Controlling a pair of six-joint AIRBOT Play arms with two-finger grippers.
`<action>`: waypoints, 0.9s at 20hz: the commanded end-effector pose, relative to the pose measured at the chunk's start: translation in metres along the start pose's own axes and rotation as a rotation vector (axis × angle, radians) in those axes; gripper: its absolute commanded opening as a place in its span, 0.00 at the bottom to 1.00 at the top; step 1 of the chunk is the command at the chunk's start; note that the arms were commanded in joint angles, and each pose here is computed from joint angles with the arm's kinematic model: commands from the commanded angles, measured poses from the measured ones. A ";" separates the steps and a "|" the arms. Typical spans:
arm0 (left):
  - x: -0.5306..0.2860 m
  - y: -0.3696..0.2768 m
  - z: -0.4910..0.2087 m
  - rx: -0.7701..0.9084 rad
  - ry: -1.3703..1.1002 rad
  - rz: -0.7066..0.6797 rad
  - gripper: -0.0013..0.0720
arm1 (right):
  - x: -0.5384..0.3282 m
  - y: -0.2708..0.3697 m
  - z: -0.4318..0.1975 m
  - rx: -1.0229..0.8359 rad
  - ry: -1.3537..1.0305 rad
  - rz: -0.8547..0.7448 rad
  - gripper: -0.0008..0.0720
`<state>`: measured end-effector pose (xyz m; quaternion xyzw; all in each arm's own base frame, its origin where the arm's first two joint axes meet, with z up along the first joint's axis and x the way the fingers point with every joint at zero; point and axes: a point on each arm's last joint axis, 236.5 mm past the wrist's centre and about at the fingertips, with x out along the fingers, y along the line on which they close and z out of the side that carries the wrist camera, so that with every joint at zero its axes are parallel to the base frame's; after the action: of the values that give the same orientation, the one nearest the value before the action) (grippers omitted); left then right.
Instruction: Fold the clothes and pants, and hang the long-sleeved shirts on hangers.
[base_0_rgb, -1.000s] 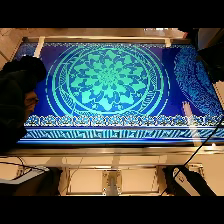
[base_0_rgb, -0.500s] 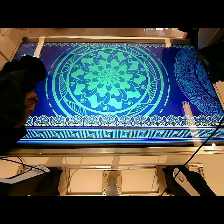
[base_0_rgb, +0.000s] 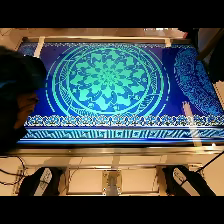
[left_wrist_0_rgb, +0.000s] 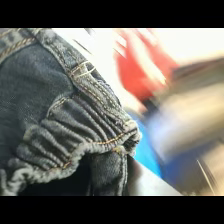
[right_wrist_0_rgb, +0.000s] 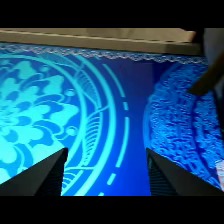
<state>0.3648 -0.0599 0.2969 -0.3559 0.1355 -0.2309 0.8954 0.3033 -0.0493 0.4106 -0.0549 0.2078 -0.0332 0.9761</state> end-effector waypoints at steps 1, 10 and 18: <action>0.033 -0.129 -0.108 0.069 0.221 -0.283 0.04 | -0.015 -0.052 -0.006 -0.039 0.040 -0.228 0.77; 0.145 -0.249 -0.506 0.125 0.896 -0.473 0.04 | 0.064 -0.076 -0.021 -0.034 0.151 -0.239 0.77; 0.244 -0.248 -0.487 0.090 0.899 -0.565 0.87 | 0.114 -0.130 -0.072 0.136 0.294 -0.260 0.77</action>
<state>0.2660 -0.6304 0.1135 -0.2095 0.3881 -0.5964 0.6707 0.3695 -0.1820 0.3307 -0.0482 0.3250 -0.1814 0.9269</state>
